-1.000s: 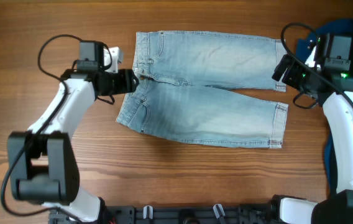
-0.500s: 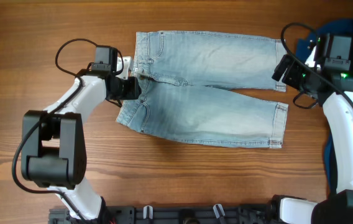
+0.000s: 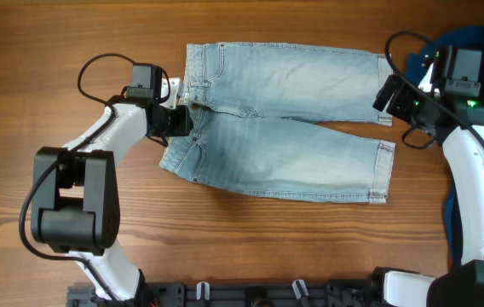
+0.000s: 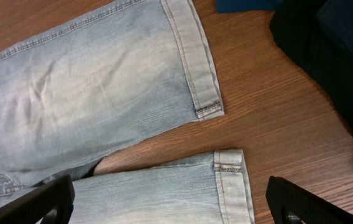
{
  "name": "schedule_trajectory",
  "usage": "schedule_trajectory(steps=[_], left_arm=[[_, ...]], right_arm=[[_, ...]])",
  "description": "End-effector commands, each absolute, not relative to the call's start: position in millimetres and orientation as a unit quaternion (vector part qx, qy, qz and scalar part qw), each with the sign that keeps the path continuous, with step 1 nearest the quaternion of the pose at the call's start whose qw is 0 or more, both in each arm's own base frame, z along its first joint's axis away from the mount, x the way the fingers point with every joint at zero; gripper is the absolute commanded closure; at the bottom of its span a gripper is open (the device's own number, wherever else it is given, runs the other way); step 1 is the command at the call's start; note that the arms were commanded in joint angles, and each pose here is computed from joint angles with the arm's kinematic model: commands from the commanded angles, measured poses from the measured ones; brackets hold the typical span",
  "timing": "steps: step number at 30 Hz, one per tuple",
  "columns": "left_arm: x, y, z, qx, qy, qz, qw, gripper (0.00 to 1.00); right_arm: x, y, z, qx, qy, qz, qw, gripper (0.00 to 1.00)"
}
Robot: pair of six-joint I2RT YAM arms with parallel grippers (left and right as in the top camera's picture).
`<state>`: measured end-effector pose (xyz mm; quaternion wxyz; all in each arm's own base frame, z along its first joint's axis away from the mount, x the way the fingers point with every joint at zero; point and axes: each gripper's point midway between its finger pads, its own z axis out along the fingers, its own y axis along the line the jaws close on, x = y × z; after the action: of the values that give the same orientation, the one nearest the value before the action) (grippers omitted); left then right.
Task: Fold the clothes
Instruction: 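Move the left gripper to the shorts waistband at the left edge, then pull the waistband left with the left gripper while the right gripper smooths the leg hems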
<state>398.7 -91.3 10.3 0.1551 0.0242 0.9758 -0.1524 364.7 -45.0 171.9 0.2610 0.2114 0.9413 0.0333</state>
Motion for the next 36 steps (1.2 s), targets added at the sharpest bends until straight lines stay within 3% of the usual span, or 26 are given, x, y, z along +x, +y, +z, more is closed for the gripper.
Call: schedule_trajectory(steps=[1, 3, 8, 13, 16, 22, 32, 36], left_arm=[[394.0, -90.0, 0.2, 0.027, 0.979, -0.145, 0.144, 0.71], [393.1, -90.1, 0.0, 0.027, 0.979, -0.146, 0.142, 0.75], [391.5, -90.9, -0.3, 0.027, 0.979, -0.148, 0.138, 0.96], [391.8, -90.7, -0.2, 0.027, 0.979, -0.147, 0.139, 0.96], [397.3, -59.3, -4.3, -0.095, 0.981, -0.095, 0.139, 0.96], [390.3, -19.1, -7.4, -0.216, 0.965, -0.093, 0.115, 0.96], [371.3, 2.3, -11.6, -0.366, 0.923, -0.097, 0.065, 0.96], [372.5, -3.1, -8.5, -0.363, 0.923, -0.113, 0.063, 0.96]], right_arm=[[367.1, -43.6, 179.2, 0.21, 0.939, 0.037, 0.271, 0.0], [367.1, -43.6, 179.2, 0.209, 0.939, 0.037, 0.271, 0.0], [367.1, -43.6, 179.2, 0.21, 0.939, 0.037, 0.271, 0.0], [367.1, -43.7, 179.2, 0.21, 0.939, 0.037, 0.271, 0.0], [367.1, -43.6, 179.2, 0.209, 0.939, 0.037, 0.271, 0.0], [367.2, -43.7, 179.2, 0.21, 0.939, 0.037, 0.271, 0.0], [367.1, -43.6, 179.2, 0.21, 0.939, 0.037, 0.271, 0.0], [367.1, -43.6, 179.2, 0.21, 0.939, 0.037, 0.271, 0.0]])
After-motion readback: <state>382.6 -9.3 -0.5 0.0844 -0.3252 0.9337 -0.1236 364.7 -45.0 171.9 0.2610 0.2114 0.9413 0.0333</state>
